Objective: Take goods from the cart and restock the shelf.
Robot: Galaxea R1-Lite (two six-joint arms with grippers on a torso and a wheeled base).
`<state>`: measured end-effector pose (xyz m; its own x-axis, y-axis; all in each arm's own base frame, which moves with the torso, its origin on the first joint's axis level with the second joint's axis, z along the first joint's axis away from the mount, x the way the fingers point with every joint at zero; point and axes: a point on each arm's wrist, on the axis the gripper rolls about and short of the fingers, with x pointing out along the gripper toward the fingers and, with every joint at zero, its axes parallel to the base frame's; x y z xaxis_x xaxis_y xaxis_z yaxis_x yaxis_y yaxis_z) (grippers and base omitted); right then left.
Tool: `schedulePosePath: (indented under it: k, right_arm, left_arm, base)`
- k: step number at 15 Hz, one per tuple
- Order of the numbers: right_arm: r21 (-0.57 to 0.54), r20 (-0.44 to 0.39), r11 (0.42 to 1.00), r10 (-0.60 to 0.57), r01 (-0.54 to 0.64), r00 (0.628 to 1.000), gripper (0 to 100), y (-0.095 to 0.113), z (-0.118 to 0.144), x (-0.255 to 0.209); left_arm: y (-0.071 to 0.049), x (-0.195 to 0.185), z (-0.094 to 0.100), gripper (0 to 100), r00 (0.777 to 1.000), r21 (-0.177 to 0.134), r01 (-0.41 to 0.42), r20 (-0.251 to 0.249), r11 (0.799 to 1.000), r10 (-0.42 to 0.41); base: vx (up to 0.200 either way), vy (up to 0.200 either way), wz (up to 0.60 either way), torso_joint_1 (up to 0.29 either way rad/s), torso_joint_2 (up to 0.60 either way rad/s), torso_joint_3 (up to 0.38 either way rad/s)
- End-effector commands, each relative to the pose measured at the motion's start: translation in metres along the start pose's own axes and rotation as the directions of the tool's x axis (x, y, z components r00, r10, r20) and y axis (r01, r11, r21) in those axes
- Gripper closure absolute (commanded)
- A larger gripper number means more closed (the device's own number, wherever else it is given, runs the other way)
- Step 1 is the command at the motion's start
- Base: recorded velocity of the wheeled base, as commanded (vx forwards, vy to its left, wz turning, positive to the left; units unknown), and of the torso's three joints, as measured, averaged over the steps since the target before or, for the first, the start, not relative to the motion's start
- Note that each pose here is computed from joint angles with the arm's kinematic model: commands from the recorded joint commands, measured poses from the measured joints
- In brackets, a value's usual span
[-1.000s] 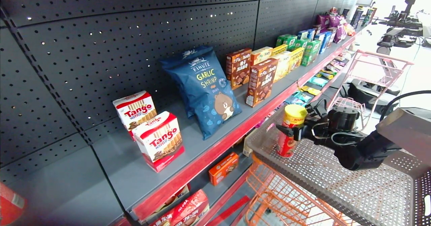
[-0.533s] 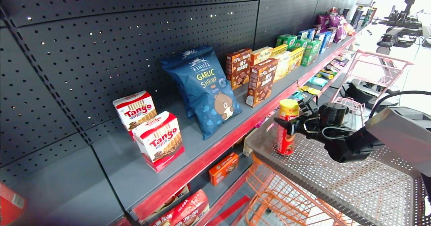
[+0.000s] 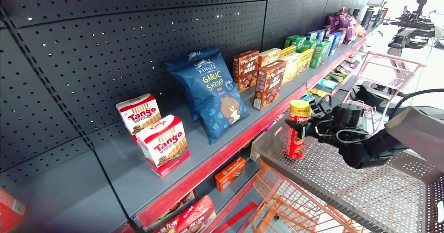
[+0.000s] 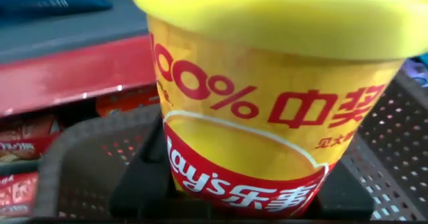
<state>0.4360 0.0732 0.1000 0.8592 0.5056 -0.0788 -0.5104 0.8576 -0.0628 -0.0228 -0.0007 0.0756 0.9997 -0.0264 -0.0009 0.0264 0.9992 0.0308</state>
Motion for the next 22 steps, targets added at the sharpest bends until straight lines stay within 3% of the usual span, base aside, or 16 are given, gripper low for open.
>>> schedulePosePath:
  k: [1, 6, 9, 12, 17, 22]
  right_arm:
    - [0.015, 0.04, 0.999, -0.04, 0.04, 0.998, 100, 0.032, 0.049, -0.027]
    - [0.078, -0.031, 0.979, -0.187, 0.189, 0.982, 100, 0.076, 0.125, -0.123]
    - [0.078, -0.005, 0.978, -0.194, 0.194, 0.981, 100, 0.095, 0.157, -0.178]
    - [0.072, 0.005, 0.953, -0.295, 0.294, 0.956, 100, 0.106, 0.164, -0.228]
    - [0.057, -0.022, 0.921, -0.384, 0.385, 0.923, 100, 0.11, 0.158, -0.251]
    - [0.052, -0.031, 0.939, -0.339, 0.34, 0.94, 100, 0.123, 0.147, -0.263]
  left_arm:
    - [0.0, 0.0, 0.0, 0, 1.0, 0.0, 0.0, -0.001, 1.0, 0.0]
    - [0.0, 0.0, 0.0, 0, 1.0, 0.0, 0.0, 0.001, 1.0, 0.0]
    - [0.0, 0.0, 0.0, 0, 1.0, 0.0, 0.0, 0.001, 1.0, 0.0]
    - [0.0, 0.0, 0.0, 0, 1.0, 0.0, 0.0, 0.001, 1.0, 0.0]
    - [0.0, 0.0, 0.0, 0, 1.0, 0.0, 0.0, -0.001, 1.0, 0.0]
    - [0.0, 0.0, 0.0, 0, 1.0, 0.0, 0.0, -0.001, 1.0, 0.0]
  base:
    - [0.0, 0.0, 0.0, 0.0, 0.0, 0.0]
    - [0.0, 0.0, 0.0, 0.0, 0.0, 0.0]
    - [0.0, 0.0, 0.0, 0.0, 0.0, 0.0]
    - [0.0, 0.0, 0.0, 0.0, 0.0, 0.0]
    - [0.0, 0.0, 0.0, 0.0, 0.0, 0.0]
    - [0.0, 0.0, 0.48, -0.003, 0.0, 0.004]
